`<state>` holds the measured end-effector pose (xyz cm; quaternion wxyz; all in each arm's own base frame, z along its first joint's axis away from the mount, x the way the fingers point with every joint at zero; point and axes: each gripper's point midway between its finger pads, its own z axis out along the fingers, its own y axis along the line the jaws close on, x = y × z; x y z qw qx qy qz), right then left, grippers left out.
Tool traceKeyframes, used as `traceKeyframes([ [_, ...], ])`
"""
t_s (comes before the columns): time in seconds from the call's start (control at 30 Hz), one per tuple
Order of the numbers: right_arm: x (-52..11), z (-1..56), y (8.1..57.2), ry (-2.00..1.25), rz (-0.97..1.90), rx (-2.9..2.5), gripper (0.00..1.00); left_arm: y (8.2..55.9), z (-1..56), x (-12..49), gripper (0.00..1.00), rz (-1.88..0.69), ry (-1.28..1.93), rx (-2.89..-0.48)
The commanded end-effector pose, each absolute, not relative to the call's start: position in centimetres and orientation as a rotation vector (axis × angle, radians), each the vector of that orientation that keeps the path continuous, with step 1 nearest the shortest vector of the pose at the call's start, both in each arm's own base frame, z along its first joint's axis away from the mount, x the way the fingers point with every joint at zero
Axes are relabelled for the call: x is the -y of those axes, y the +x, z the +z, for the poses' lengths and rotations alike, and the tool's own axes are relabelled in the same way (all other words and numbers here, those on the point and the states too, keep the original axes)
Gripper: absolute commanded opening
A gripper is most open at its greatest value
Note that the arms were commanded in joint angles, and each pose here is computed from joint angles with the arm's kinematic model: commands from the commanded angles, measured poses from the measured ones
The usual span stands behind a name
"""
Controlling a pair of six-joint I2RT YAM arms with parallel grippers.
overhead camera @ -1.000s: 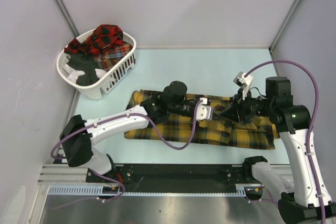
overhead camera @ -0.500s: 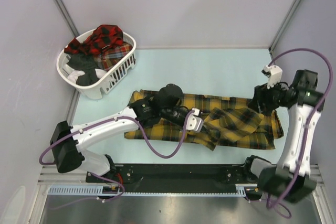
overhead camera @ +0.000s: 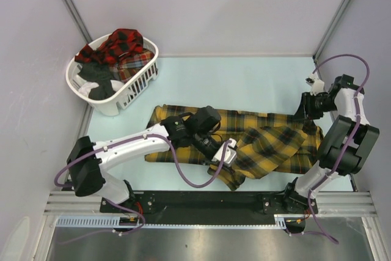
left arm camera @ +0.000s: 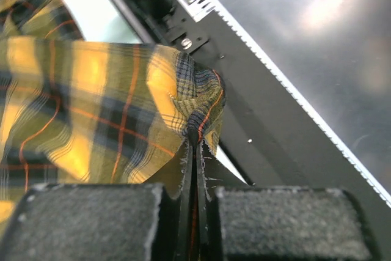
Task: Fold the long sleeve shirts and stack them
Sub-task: Fold the shirt
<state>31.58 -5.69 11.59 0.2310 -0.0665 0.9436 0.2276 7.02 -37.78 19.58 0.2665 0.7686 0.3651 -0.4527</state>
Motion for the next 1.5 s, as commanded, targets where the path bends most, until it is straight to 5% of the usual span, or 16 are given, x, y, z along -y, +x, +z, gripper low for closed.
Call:
traceKeyframes([
  [0.0,6.8,10.4,33.9,-0.126,0.565,-2.598,0.34,4.5,22.9,37.7,0.02,-1.284,2.116,-0.793],
  [0.4,11.8,3.3,31.2,-0.052,0.416,-2.830,0.30,3.0,23.9,39.1,0.06,-1.399,2.124,-0.834],
  [0.73,11.8,9.9,32.0,-0.182,0.350,-2.729,0.35,11.8,25.8,45.0,0.12,-1.699,1.507,-1.473],
  [0.87,9.0,12.2,31.6,-0.273,0.437,-2.688,0.45,17.5,20.1,41.3,0.20,-1.774,1.135,-1.774],
  [0.9,8.1,12.9,31.2,-0.292,0.459,-2.679,0.47,20.0,18.9,40.1,0.40,-1.747,1.033,-1.826],
  [1.0,5.2,13.4,29.6,-0.368,0.537,-2.679,0.51,23.9,14.5,36.1,0.72,-1.583,0.796,-2.037],
  [1.13,2.1,13.9,27.6,-0.455,0.623,-2.666,0.51,26.2,13.6,31.8,0.75,-1.225,0.843,-2.015],
  [1.3,0.1,13.5,26.2,-0.481,0.684,-2.667,0.51,20.6,14.1,34.0,0.78,-0.772,1.353,-1.748],
  [1.47,-0.1,12.5,26.0,-0.445,0.744,-2.701,0.48,16.4,11.8,37.9,0.87,-0.585,1.583,-1.566],
])
